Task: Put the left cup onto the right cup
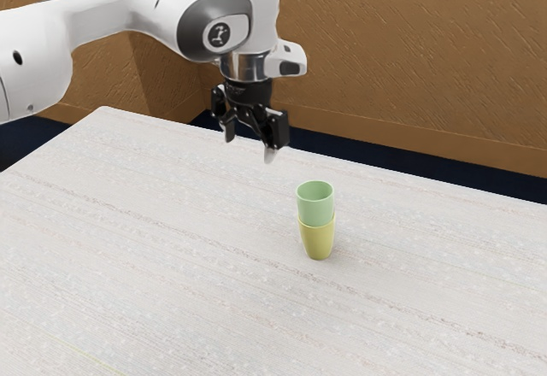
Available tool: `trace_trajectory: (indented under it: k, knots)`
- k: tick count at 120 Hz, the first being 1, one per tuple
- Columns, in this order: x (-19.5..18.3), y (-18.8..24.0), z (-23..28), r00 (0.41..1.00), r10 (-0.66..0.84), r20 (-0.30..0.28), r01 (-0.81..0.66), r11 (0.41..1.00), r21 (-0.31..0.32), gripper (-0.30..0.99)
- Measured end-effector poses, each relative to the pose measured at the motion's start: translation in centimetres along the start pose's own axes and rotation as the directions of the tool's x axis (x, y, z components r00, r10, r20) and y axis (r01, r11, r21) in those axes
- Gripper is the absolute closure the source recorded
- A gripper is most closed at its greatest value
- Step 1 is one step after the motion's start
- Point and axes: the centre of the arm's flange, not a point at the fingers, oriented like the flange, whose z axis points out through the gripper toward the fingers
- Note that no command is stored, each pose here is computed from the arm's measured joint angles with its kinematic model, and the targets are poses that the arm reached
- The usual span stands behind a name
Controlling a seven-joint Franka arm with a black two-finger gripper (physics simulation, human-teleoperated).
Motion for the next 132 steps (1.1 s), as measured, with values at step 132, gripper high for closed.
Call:
trace_trajectory:
  k: [132]
  knots:
    - [-3.9, -10.8, 0.3, 0.995, -0.074, 0.07, 0.081, 0.991, -0.11, 0.0]
